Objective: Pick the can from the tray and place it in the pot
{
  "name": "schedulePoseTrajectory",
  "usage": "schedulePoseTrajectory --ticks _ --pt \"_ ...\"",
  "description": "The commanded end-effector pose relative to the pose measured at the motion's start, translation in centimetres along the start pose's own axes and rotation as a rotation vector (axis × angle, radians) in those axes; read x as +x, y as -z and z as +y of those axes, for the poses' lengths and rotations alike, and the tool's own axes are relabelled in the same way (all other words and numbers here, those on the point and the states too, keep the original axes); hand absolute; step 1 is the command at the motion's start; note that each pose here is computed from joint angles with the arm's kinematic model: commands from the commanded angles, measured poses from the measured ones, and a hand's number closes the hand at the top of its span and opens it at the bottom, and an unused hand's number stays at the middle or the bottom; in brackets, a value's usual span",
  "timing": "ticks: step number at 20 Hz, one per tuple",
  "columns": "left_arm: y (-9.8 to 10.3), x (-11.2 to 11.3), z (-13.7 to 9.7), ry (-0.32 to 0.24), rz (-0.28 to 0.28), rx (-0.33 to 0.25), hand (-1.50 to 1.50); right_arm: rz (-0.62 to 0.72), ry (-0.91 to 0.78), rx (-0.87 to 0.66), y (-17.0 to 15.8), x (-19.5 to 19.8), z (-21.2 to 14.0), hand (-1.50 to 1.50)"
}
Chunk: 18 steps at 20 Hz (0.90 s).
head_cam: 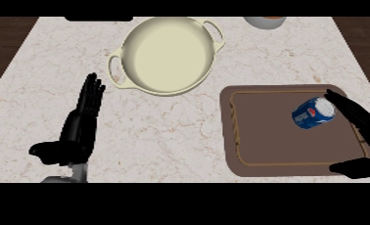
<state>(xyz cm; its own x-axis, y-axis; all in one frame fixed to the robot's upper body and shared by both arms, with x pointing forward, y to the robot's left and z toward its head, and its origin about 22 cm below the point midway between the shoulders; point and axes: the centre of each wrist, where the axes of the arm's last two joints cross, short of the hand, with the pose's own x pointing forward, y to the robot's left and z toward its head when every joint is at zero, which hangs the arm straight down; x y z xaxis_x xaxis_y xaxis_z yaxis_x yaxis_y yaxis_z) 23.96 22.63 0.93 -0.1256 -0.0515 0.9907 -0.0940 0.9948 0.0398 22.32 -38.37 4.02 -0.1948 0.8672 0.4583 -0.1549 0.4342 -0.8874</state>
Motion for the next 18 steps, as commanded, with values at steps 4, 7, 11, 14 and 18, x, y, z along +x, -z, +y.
schedulePoseTrajectory --ticks 4,7,11,14,18 --pt "0.7 0.1 0.7 -0.003 0.005 -0.003 0.00 0.008 -0.032 -0.001 2.7 -0.7 0.1 -1.50" --pt "0.8 -1.5 -0.3 -0.008 0.000 0.009 0.00 0.022 -0.018 0.003 1.3 -1.6 1.5 -1.50" --pt "-0.2 -2.5 -0.3 0.002 -0.004 0.002 0.00 0.024 -0.017 -0.003 3.6 -0.9 3.1 -1.50" --pt "-1.1 -1.2 -1.3 -0.004 -0.011 -0.015 0.00 0.001 -0.016 0.003 2.2 -1.6 3.6 -1.50" --pt "-0.9 -1.4 0.0 -0.008 -0.008 0.002 0.00 -0.076 -0.089 -0.147 3.7 -0.9 3.8 1.50"
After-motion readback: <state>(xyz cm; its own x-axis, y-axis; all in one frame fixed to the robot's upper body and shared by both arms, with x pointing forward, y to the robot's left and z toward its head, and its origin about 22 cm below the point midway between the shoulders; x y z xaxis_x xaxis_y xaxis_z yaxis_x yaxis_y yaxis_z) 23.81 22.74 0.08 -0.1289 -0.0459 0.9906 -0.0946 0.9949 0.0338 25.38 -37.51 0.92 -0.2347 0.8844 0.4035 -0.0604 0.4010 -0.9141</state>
